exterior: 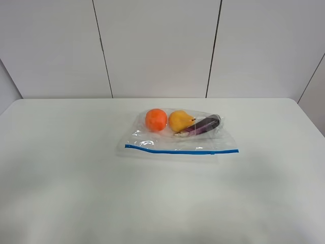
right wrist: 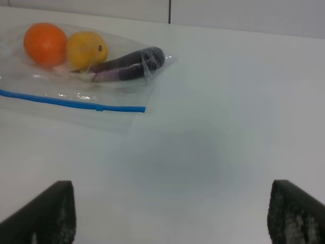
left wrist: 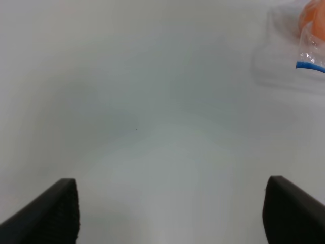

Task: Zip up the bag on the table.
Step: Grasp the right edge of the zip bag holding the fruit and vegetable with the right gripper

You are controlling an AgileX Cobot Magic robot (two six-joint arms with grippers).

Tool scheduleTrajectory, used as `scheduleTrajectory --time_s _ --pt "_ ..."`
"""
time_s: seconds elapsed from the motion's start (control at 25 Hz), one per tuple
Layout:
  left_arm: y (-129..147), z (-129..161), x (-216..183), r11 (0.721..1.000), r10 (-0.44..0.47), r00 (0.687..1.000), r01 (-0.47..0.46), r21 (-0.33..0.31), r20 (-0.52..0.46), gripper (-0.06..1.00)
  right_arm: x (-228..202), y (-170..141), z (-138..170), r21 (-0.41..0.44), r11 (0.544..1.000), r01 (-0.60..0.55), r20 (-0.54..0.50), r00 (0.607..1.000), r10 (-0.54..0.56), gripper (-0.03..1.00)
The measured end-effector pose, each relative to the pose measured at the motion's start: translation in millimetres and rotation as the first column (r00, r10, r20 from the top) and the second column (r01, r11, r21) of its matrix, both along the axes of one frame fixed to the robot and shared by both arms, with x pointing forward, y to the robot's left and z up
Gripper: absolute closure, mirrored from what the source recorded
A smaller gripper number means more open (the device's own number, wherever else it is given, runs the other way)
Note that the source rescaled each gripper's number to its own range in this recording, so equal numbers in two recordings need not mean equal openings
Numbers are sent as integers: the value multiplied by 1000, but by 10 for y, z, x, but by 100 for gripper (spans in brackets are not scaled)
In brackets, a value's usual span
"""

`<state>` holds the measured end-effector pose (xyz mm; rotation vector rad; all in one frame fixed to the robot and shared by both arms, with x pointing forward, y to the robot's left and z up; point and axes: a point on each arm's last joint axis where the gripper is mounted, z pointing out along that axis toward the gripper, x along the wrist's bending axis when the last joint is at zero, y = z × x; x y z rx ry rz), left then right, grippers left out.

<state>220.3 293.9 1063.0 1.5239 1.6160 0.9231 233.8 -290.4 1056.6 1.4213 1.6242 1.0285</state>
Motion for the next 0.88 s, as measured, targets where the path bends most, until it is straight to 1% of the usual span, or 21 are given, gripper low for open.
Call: scheduleTrajectory --time_s 0.4,0.52,0.56,0.72,0.8,0.88 --pt "0 0 0 1000 0 1000 0 0 0 9 12 -1 10 0 1000 2 7 1000 -2 9" --pt "0 0 0 1000 0 1000 0 0 0 9 125 3 84 4 1000 1 -34 999 -1 9" --pt "0 0 0 1000 0 1000 0 0 0 9 192 6 147 9 1000 0 -51 999 1 8" --pt "0 0 0 1000 0 1000 0 0 0 9 580 13 459 18 1000 4 -116 993 -2 -1" --pt "0 0 0 1000 0 1000 0 0 0 9 815 23 583 29 1000 3 -164 986 2 -3" --pt "0 0 0 1000 0 1000 0 0 0 9 1109 57 661 73 997 -3 -242 970 20 -3"
